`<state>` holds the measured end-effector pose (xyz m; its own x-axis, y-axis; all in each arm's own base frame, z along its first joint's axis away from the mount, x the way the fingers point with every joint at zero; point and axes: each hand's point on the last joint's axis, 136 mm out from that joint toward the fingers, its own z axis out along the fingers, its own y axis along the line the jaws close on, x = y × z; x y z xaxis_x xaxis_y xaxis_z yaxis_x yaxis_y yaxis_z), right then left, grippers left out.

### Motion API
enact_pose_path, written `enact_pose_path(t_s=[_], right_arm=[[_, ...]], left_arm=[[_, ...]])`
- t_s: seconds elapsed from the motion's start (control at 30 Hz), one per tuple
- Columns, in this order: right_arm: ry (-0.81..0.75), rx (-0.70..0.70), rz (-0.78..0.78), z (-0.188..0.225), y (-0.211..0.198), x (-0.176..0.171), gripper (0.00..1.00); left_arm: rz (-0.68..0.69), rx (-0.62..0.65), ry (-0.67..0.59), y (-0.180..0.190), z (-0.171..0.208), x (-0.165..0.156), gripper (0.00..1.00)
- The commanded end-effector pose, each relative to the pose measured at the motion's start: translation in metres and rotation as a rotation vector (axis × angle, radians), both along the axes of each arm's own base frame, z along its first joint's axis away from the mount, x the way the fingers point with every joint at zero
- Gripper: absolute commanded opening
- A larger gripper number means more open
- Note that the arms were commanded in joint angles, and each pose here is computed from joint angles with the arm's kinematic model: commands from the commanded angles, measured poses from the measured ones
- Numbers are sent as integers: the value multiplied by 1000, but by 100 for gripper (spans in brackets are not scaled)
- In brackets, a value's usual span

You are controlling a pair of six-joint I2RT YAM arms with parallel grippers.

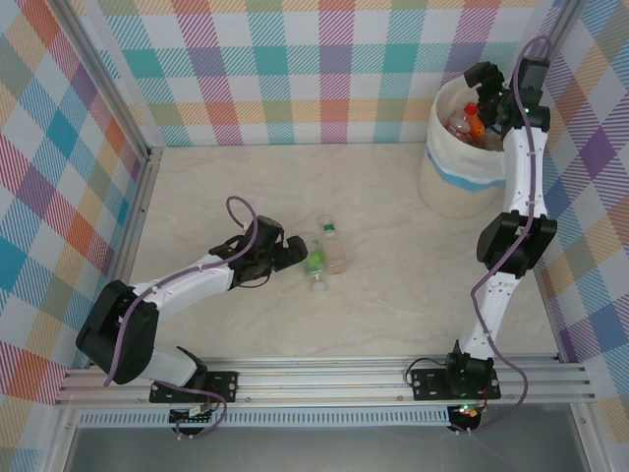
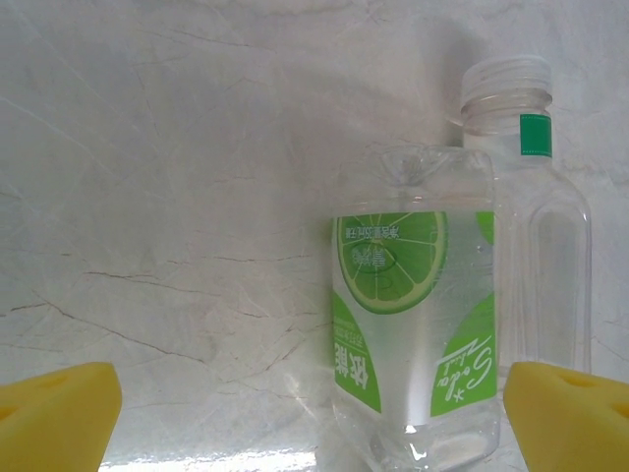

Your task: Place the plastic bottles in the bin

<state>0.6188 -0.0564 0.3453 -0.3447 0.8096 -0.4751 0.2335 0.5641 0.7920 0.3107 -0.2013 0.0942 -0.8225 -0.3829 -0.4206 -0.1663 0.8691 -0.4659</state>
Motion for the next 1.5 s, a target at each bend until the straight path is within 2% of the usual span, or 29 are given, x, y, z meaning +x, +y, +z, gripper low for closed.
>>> enact_pose_path(t_s=[0.0, 0.17, 0.43, 0.77, 0.9, 1.1, 1.3, 1.47], right_arm=[[-52, -14, 8, 32, 10, -11, 89], [-52, -33, 15, 34, 16, -15, 90], [-102, -156, 5, 59, 24, -33, 92], [-173, -326, 5, 76, 34, -85, 95], [-228, -375, 103, 81, 55, -118, 100], [-300, -441, 264, 77, 95, -176, 100], [-318, -451, 477, 40, 140, -231, 100], [-244, -484, 687, -9, 186, -271, 100]], left_arm=[[22, -19, -15, 5, 5, 1, 100], [23, -20, -12, 6, 4, 1, 100], [23, -23, -3, 7, 0, 0, 100], [15, -33, 14, 5, -2, 2, 100], [16, -33, 19, 5, -2, 3, 100], [14, -33, 31, 2, -3, 5, 100], [23, -39, 62, -1, -7, 7, 100], [33, -64, 66, -4, -6, 7, 100]])
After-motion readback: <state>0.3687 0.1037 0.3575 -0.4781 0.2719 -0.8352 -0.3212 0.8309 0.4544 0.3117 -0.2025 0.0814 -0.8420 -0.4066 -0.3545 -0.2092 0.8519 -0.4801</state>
